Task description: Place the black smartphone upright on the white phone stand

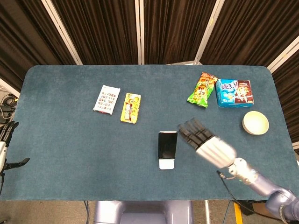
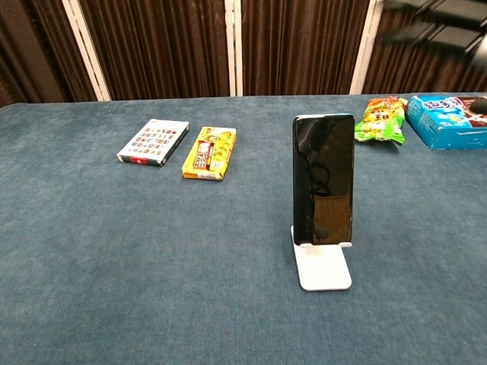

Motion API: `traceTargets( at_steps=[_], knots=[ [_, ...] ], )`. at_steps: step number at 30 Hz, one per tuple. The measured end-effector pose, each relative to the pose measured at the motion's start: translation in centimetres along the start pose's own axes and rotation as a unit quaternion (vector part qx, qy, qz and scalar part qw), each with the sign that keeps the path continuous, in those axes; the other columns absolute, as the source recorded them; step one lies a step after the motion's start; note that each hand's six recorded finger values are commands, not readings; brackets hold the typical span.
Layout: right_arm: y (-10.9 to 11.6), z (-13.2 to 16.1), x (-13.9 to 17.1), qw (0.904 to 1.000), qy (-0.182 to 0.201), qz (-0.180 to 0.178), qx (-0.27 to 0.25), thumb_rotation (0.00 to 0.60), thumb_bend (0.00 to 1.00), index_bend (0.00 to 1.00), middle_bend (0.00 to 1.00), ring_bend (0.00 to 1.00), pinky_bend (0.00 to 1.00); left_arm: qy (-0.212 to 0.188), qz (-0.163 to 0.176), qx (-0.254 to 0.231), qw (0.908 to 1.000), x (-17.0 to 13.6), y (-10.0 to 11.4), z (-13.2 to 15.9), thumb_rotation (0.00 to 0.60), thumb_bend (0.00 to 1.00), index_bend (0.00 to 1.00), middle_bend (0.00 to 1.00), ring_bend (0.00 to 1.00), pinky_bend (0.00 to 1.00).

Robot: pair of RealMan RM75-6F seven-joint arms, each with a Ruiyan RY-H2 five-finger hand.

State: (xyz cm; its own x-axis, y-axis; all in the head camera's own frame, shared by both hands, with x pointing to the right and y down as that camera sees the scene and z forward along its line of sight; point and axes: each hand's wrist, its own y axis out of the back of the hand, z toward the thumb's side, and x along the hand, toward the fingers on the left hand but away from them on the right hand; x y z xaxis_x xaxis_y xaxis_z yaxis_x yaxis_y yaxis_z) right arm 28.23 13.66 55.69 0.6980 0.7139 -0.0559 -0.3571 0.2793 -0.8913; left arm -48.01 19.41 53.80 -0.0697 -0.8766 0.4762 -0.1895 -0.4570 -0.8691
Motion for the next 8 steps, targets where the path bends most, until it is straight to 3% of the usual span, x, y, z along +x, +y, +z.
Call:
traceTargets(
  at_steps=[2, 4, 5, 8],
  knots=[
    [-0.9, -2.3, 1.6, 0.9938, -0.074, 0.038, -0.073, 0.6, 0.0, 0.02, 0.0, 0.0, 0.0, -0.001, 0.006, 0.002, 1.0, -0.1, 0.2, 0.1, 0.6, 0.0, 0.0, 0.0, 0.0, 0.0],
    [-1.6, -3.9, 3.3, 0.979, -0.138, 0.065, -0.135, 0.6, 0.0, 0.0, 0.0, 0.0, 0.0, -0.003, 0.01, 0.004, 0.9999, -0.3, 0.2, 0.1, 0.6, 0.0, 0.0, 0.0, 0.0, 0.0],
    [-2.0, -4.6, 4.5, 0.9658, -0.177, 0.081, -0.171, 0.6, 0.0, 0.0, 0.0, 0.0, 0.0, -0.004, 0.011, 0.006, 0.9999, -0.3, 0.2, 0.2, 0.6, 0.0, 0.0, 0.0, 0.0, 0.0],
    [-2.4, -5.1, 6.9, 0.9315, -0.249, 0.119, -0.237, 0.6, 0.0, 0.0, 0.0, 0.0, 0.0, -0.01, 0.013, 0.009, 0.9998, -0.5, 0.2, 0.4, 0.6, 0.0, 0.0, 0.0, 0.0, 0.0]
  ],
)
